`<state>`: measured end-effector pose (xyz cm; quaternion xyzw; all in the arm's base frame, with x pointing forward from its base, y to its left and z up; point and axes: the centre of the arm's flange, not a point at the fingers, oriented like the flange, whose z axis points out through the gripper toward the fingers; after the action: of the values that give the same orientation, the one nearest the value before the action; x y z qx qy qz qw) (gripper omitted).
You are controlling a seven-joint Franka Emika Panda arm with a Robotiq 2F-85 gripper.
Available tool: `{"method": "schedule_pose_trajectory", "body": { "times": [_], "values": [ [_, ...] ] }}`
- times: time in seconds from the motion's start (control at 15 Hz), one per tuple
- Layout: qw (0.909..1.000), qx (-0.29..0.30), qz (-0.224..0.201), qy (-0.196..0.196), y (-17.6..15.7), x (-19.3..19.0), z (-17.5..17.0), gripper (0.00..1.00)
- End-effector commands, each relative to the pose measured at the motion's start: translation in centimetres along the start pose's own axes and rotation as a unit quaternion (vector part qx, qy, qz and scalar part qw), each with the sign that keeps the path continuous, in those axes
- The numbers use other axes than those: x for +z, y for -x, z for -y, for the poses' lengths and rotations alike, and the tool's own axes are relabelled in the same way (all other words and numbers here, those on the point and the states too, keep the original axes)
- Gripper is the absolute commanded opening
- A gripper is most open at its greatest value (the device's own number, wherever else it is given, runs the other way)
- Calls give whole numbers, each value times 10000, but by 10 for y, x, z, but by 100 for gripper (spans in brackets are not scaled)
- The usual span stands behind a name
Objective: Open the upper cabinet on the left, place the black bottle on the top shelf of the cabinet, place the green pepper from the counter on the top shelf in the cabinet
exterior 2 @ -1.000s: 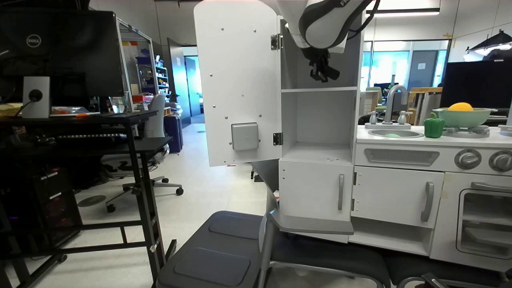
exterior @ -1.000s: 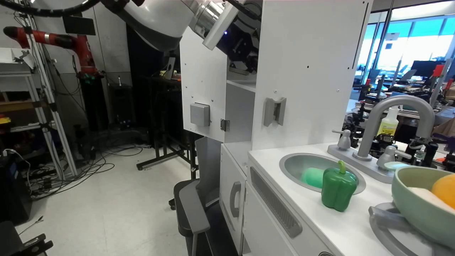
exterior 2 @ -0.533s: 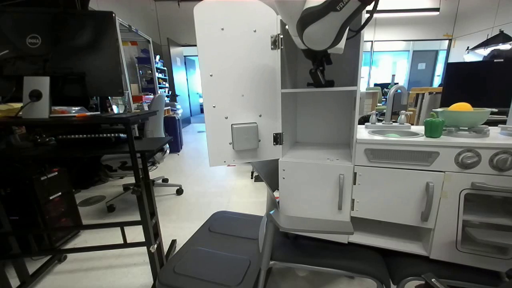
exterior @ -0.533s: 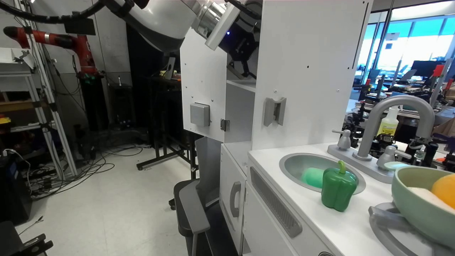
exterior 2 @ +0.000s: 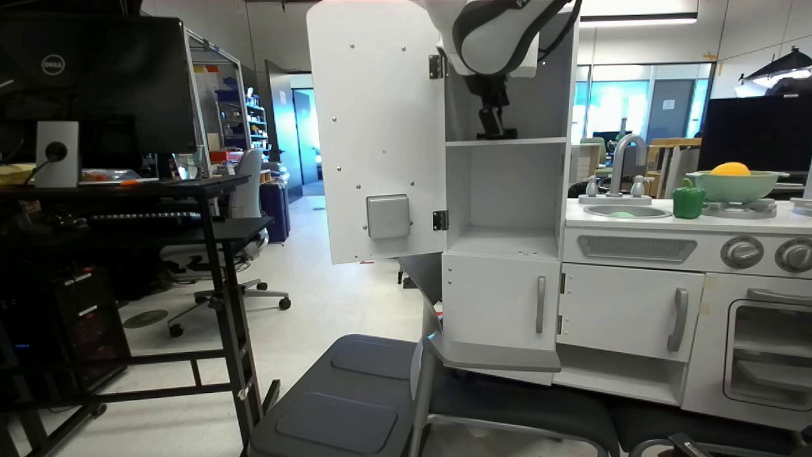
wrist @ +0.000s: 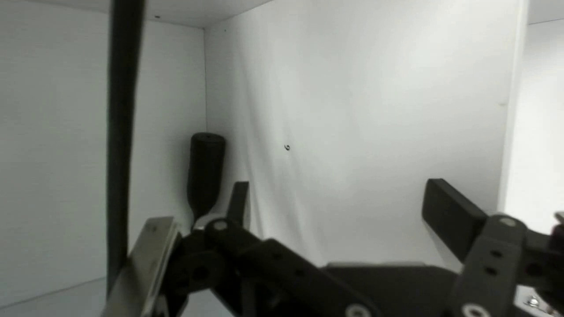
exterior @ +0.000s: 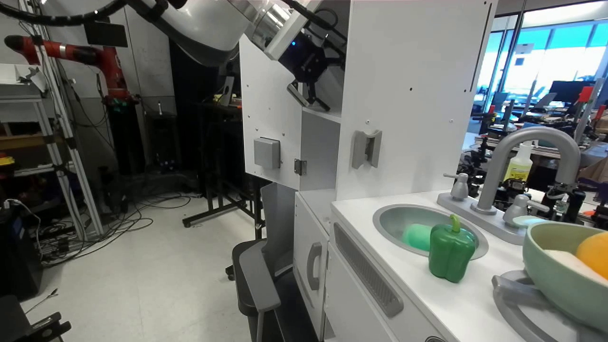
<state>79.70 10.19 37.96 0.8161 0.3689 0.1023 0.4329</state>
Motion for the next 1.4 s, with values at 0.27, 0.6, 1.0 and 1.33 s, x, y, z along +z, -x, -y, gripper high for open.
{"method": "schedule_pose_trajectory", "body": {
  "times": [0.27, 0.6, 1.0, 1.33],
  "values": [
    [9923, -952, -359, -703, 2, -50, 19, 100],
    [9782, -1582, -681, -1164, 17, -104, 57, 100],
    [9739, -1313, -450, -1795, 76, -169, 87, 100],
    [9674, -222, 265, -2508, 152, -193, 117, 100]
  ]
}}
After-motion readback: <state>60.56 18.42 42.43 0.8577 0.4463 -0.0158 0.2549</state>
